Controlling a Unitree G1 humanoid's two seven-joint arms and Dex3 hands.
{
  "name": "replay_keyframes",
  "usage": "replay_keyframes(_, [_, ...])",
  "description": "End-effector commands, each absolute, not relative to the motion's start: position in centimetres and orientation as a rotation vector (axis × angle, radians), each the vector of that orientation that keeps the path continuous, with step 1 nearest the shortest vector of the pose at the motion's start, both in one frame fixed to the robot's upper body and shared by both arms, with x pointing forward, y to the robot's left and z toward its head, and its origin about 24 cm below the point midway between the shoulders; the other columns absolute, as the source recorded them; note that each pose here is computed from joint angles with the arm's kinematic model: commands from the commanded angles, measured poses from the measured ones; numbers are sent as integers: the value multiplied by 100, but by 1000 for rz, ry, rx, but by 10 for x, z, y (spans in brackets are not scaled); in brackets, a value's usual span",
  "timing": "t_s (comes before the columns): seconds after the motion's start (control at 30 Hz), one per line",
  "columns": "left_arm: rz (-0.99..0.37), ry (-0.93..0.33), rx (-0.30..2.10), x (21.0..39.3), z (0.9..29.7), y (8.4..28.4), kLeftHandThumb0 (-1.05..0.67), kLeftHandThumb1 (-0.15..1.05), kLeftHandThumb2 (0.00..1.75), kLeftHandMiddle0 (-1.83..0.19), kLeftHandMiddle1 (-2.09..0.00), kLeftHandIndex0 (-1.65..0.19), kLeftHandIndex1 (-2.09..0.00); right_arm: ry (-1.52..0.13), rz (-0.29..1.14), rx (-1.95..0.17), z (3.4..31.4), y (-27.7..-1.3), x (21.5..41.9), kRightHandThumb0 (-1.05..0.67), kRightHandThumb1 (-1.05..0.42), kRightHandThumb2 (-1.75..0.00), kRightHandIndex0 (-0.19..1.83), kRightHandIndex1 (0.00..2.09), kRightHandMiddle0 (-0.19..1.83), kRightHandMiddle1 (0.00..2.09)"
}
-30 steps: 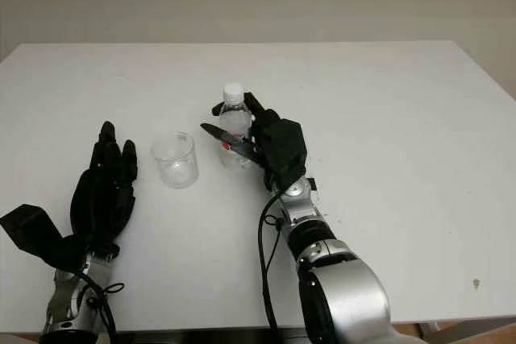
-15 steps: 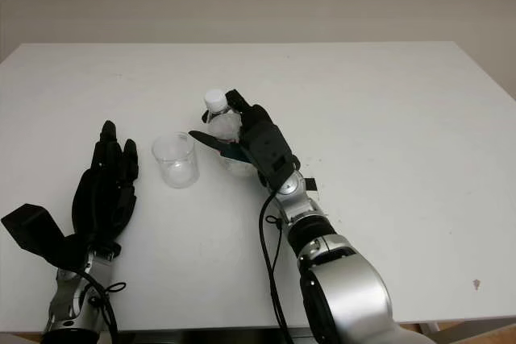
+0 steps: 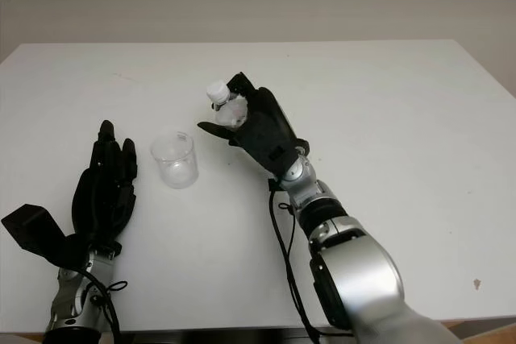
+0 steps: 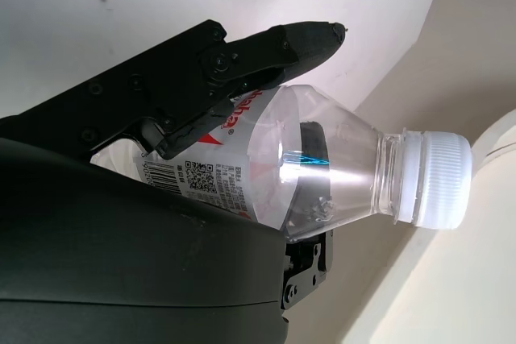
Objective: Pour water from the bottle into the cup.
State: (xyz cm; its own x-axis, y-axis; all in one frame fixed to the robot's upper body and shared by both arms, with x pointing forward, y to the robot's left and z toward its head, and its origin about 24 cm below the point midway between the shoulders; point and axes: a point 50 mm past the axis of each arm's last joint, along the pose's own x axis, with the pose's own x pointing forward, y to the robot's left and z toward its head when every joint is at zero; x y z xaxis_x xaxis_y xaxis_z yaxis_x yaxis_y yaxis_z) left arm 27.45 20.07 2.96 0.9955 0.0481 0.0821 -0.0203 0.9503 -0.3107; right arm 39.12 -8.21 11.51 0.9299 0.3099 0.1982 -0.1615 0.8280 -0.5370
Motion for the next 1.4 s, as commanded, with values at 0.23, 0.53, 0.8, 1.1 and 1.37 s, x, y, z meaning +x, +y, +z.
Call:
replay_keyframes(0.23, [55,8,-334,264,5,195,-76,105,48,19,-5,19,-4,-385,191,-725,151,-81,404,-42,-105,-37,143,209,107,209])
replay_keyframes(0.53, [60,3,-353,264,3,192,-75,105,49,19,-5,19,-3,-565,133,-1067,162,-73,404,-43,-105,-30,134,209,94,209])
replay_keyframes(0.8, [60,-2,-364,262,1,190,-75,105,50,19,-5,19,0,-689,136,-1369,161,-72,403,-42,-105,-22,131,209,85,209])
replay_keyframes(1.1, [69,-3,-365,263,0,187,-74,105,51,19,-4,19,-1,-871,143,-1577,158,-66,398,-44,-105,-17,128,209,76,209])
replay_keyframes(1.37, [75,-6,-367,265,1,186,-74,105,50,19,-4,19,-1,-916,161,-1636,161,-58,398,-44,-105,-22,129,209,77,209])
